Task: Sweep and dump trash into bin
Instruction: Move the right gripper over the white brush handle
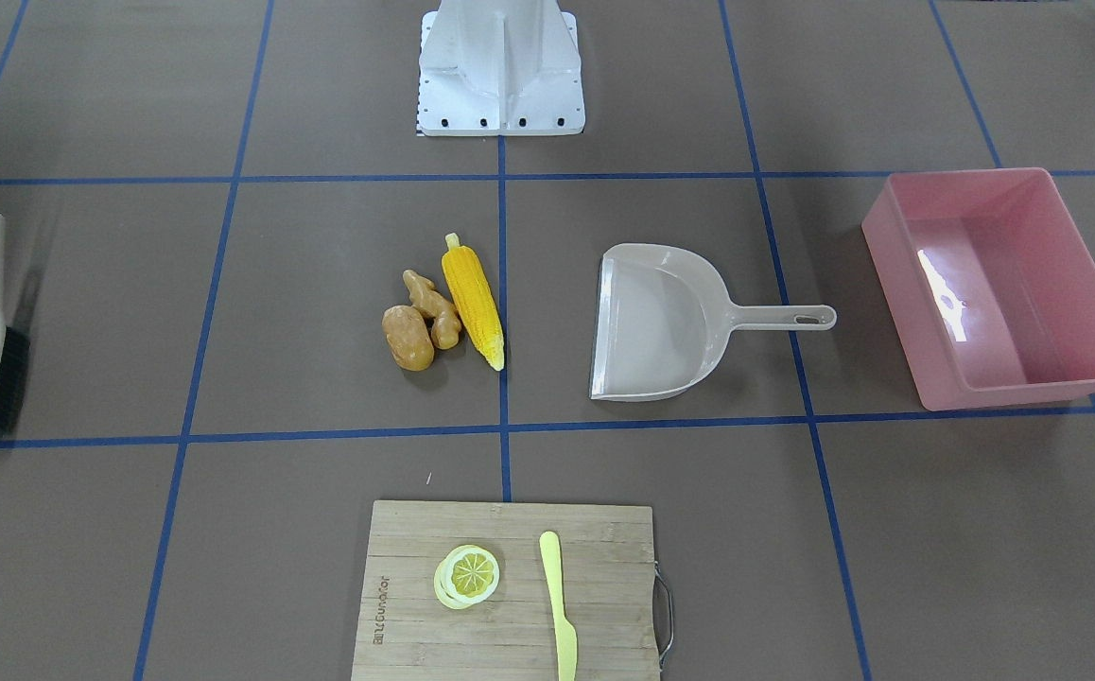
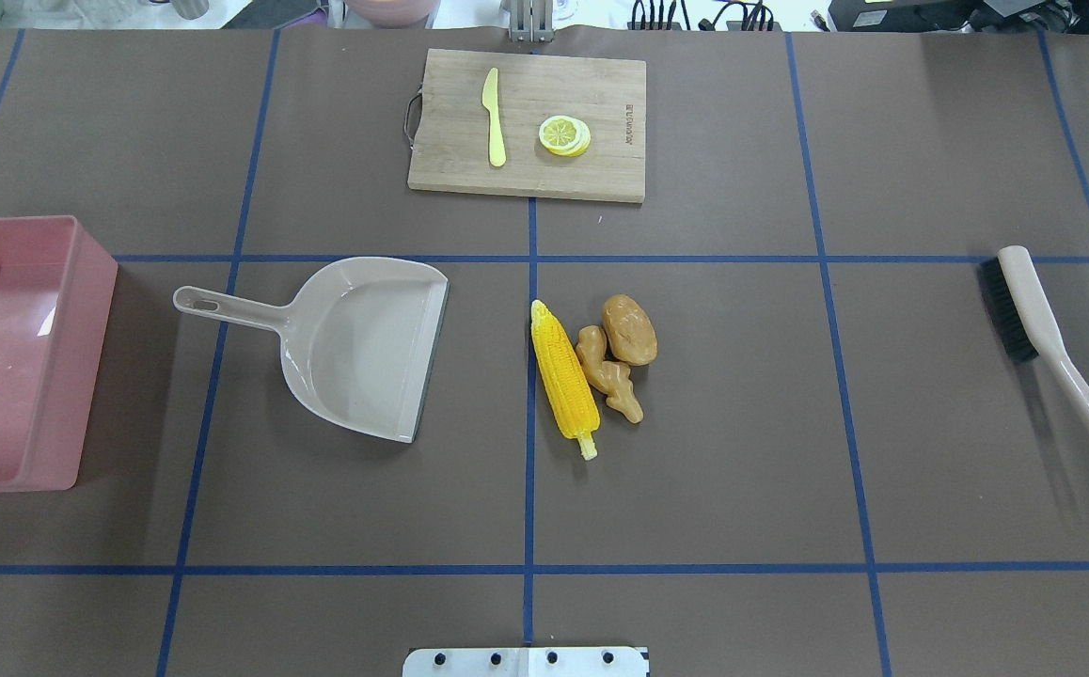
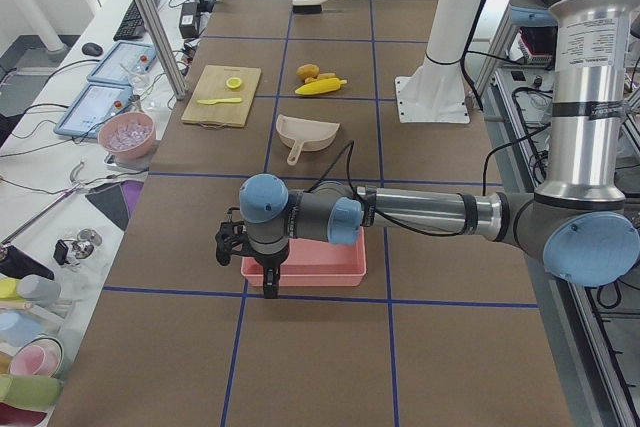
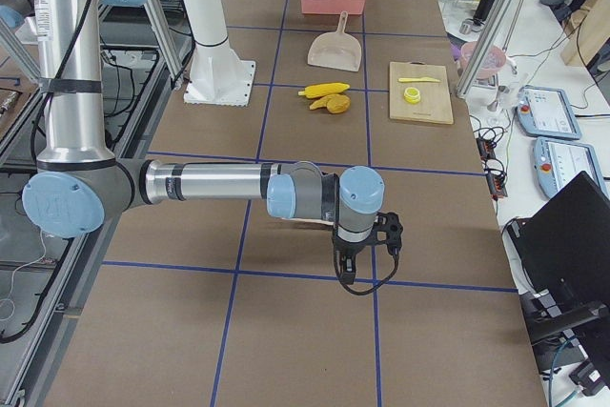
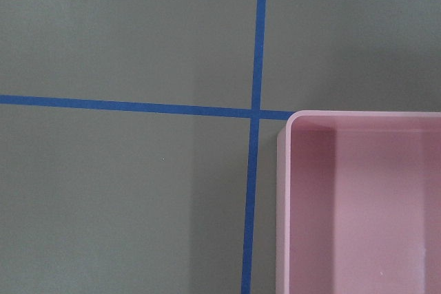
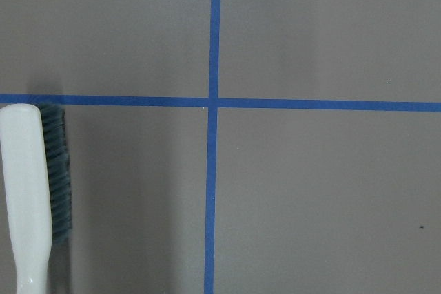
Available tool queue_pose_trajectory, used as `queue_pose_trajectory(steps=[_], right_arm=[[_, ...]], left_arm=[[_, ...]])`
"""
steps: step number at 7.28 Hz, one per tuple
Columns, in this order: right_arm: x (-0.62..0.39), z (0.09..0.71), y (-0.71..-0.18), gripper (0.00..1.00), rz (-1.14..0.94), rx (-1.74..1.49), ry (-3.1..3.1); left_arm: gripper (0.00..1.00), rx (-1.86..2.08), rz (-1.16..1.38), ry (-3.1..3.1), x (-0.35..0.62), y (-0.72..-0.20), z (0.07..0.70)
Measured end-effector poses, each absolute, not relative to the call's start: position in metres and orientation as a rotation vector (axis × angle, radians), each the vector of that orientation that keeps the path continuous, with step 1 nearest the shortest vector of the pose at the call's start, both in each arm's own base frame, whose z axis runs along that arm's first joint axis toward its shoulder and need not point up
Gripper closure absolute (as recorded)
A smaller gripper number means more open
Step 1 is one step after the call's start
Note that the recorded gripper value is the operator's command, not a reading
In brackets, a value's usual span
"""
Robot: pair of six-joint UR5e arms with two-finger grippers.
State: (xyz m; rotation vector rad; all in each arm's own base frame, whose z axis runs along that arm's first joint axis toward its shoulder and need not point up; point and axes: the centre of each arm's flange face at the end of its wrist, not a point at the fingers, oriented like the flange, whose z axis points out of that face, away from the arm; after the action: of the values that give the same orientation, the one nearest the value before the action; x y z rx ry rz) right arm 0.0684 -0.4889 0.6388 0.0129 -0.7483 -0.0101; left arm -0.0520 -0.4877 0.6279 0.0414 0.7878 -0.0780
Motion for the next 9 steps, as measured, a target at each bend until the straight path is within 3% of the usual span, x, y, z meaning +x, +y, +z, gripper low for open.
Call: queue_pose_trajectory(steps=[5,9], right_arm=[[0.061,0.614,-0.489,0.0,-0.034,0.031,-0.748],[-0.02,0.559,-0.502,0.0,-0.079,0.007,-0.752]], left_arm=[[0.02,0.038,-0.079,0.789,-0.052,-0.485,0.629],[0.02,0.043,-0.071,0.789,-0.052,-0.487,0.627]])
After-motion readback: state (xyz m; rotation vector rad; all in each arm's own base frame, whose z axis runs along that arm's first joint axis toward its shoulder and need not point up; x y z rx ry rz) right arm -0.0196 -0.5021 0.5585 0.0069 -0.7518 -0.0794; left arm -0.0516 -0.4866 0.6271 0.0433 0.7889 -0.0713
